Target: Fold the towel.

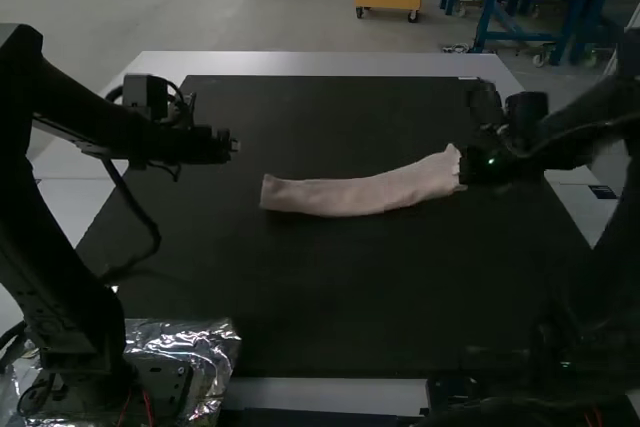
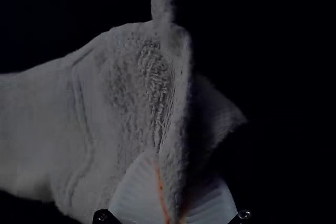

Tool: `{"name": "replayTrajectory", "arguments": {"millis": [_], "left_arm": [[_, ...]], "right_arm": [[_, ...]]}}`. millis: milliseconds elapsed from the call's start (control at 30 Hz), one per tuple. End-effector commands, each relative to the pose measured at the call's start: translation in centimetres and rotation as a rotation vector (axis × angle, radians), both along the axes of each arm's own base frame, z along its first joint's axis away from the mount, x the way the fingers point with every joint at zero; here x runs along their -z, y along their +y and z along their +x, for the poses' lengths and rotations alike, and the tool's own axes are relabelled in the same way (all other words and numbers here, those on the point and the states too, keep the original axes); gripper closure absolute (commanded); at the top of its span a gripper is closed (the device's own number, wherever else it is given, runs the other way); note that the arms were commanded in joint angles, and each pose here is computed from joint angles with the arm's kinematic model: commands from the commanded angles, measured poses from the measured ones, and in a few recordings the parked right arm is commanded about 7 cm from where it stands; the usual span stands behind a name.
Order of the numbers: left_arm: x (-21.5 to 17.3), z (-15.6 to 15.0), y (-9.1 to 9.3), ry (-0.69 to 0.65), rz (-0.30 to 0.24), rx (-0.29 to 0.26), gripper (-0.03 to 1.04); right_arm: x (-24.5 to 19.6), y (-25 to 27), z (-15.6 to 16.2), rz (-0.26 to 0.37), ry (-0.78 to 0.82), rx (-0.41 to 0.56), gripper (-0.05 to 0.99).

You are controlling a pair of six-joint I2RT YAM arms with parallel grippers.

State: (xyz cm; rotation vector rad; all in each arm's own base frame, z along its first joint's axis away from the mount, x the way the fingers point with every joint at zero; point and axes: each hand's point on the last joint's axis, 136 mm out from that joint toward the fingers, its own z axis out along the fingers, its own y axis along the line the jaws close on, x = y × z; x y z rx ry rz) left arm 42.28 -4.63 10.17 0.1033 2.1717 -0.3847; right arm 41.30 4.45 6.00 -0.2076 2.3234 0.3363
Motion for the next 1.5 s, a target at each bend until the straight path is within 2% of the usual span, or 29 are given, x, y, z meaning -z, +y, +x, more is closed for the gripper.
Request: {"name": "replayTrajectory", "arguments": {"millis": [0, 133, 300, 533, 1300, 1467], "left_arm": [[-1.8, 1.1, -0.4, -0.052, 0.019, -0.006, 0.04], [-1.2, 1.2, -0.9, -0.051, 0.058, -0.021, 0.04], [-0.9, 1.1, -2.0, -0.051, 0.074, -0.008, 0.04], [-0.9, 1.2, -1.5, -0.060, 0.089, -0.025, 0.04], [-0.9, 1.2, -1.4, -0.064, 0.095, -0.024, 0.04], [-0.8, 1.2, -0.6, -0.061, 0.095, -0.043, 0.04]], "right_arm": [[-2.1, 0.9, 0.1, 0.017, -0.045, -0.052, 0.96], [-2.1, 3.1, -0.4, 0.055, -0.022, -0.081, 0.96], [-2.4, 9.4, -1.5, 0.099, -0.014, -0.174, 0.96], [-2.9, 17.1, -2.4, 0.160, 0.000, -0.286, 0.96], [-1.3, 30.3, -1.4, 0.203, 0.017, -0.476, 0.96], [-0.8, 32.7, -1.7, 0.208, 0.023, -0.509, 0.96]]}}
